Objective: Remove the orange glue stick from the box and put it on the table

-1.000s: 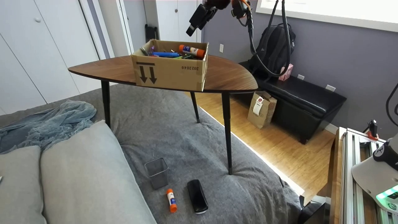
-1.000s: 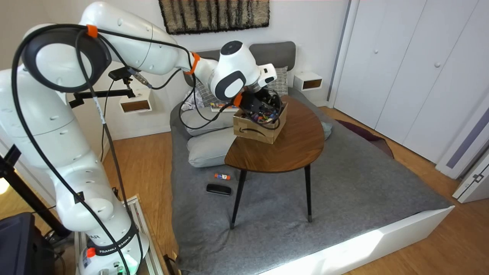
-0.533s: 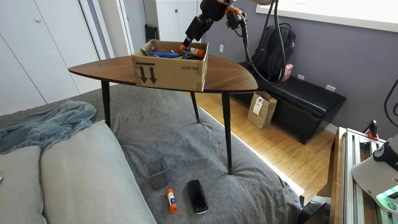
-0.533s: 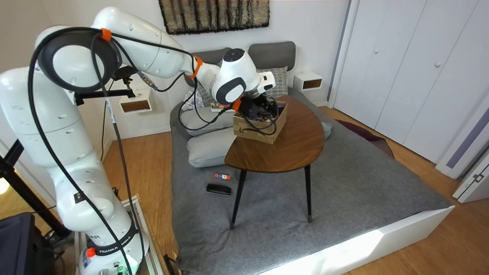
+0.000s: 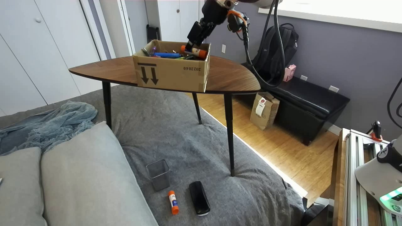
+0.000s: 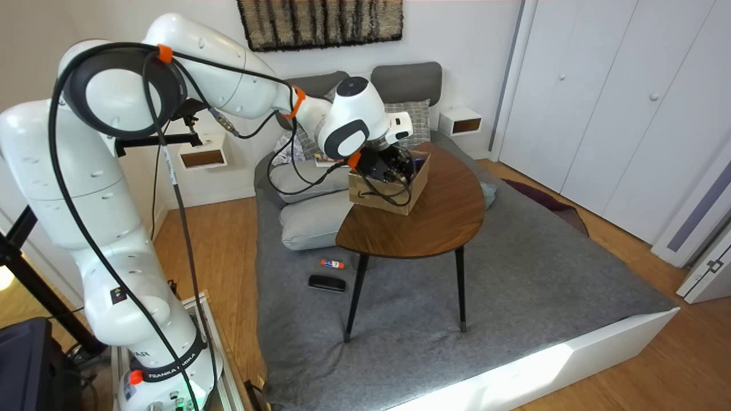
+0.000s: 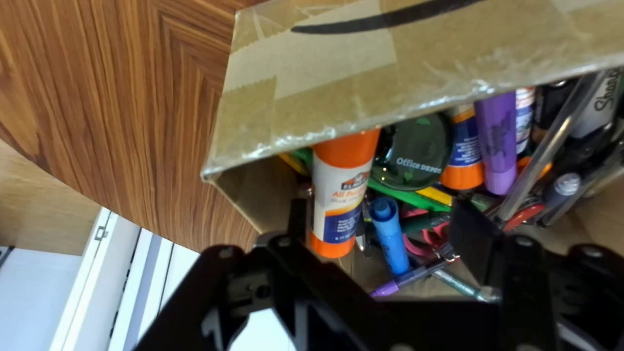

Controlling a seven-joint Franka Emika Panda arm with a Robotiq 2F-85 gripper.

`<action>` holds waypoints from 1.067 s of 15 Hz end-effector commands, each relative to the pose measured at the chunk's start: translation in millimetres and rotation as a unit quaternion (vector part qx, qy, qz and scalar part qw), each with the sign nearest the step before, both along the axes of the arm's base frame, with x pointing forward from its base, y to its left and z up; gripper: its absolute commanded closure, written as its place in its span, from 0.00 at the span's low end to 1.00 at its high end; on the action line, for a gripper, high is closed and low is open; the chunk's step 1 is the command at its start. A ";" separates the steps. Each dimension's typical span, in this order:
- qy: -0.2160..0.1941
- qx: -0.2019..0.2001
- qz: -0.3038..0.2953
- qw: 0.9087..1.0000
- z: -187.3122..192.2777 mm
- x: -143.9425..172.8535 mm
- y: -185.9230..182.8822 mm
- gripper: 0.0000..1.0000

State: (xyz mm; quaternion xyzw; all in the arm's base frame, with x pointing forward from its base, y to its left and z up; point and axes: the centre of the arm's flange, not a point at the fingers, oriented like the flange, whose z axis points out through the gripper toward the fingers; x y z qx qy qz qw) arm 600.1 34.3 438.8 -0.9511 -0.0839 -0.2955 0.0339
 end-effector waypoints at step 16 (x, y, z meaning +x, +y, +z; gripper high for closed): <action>0.046 0.030 -0.072 0.996 -0.5 11.9 1.3 0.38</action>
